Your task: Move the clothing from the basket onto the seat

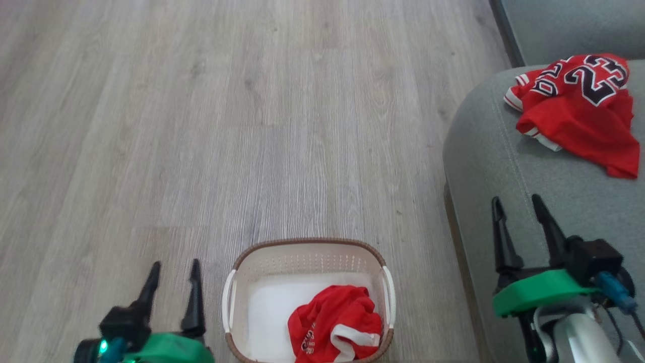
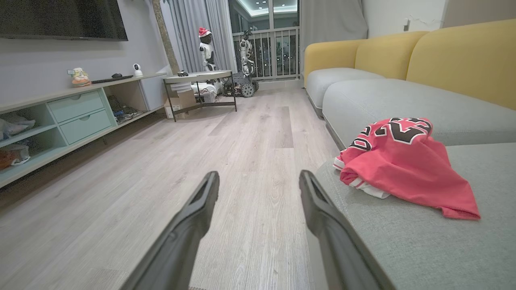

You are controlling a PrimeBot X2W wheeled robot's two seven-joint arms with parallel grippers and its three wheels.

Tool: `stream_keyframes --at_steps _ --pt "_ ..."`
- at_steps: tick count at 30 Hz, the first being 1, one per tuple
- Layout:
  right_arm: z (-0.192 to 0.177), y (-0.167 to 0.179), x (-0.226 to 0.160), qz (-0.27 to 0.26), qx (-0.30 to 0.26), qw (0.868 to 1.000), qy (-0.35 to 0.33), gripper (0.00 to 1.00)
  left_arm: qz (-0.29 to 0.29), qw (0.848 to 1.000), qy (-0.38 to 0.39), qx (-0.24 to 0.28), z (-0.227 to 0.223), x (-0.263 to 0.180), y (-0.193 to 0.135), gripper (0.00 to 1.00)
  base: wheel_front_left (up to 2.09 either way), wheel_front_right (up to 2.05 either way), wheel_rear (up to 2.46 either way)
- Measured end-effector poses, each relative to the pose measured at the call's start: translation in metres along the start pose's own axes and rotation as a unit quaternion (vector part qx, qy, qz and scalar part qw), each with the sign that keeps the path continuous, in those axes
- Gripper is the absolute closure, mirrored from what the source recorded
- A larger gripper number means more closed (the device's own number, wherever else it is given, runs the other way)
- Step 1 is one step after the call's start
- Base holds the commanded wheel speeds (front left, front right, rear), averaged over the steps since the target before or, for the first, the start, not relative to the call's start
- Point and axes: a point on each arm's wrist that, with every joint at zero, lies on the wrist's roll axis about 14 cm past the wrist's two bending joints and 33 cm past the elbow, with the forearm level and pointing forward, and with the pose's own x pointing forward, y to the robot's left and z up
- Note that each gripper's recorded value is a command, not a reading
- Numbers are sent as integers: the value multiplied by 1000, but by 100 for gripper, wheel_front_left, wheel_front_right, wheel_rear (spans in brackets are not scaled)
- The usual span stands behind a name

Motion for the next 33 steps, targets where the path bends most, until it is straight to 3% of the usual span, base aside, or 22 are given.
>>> stream_keyframes --at_steps 8,15,21,33 --pt "-8 -20 14 -25 -14 1000 9 0 -70 997 40 20 -24 28 -35 0 0 0 0" --pt "-12 -32 43 -37 -25 999 3 0 -133 984 114 37 -72 51 -65 0 0 0 0" --pt "-30 -39 69 -38 -31 999 13 0 -187 961 198 59 -130 70 -88 0 0 0 0" --pt "-78 -68 103 -59 -40 996 45 0 -287 893 335 87 -245 84 -127 0 0 0 0"
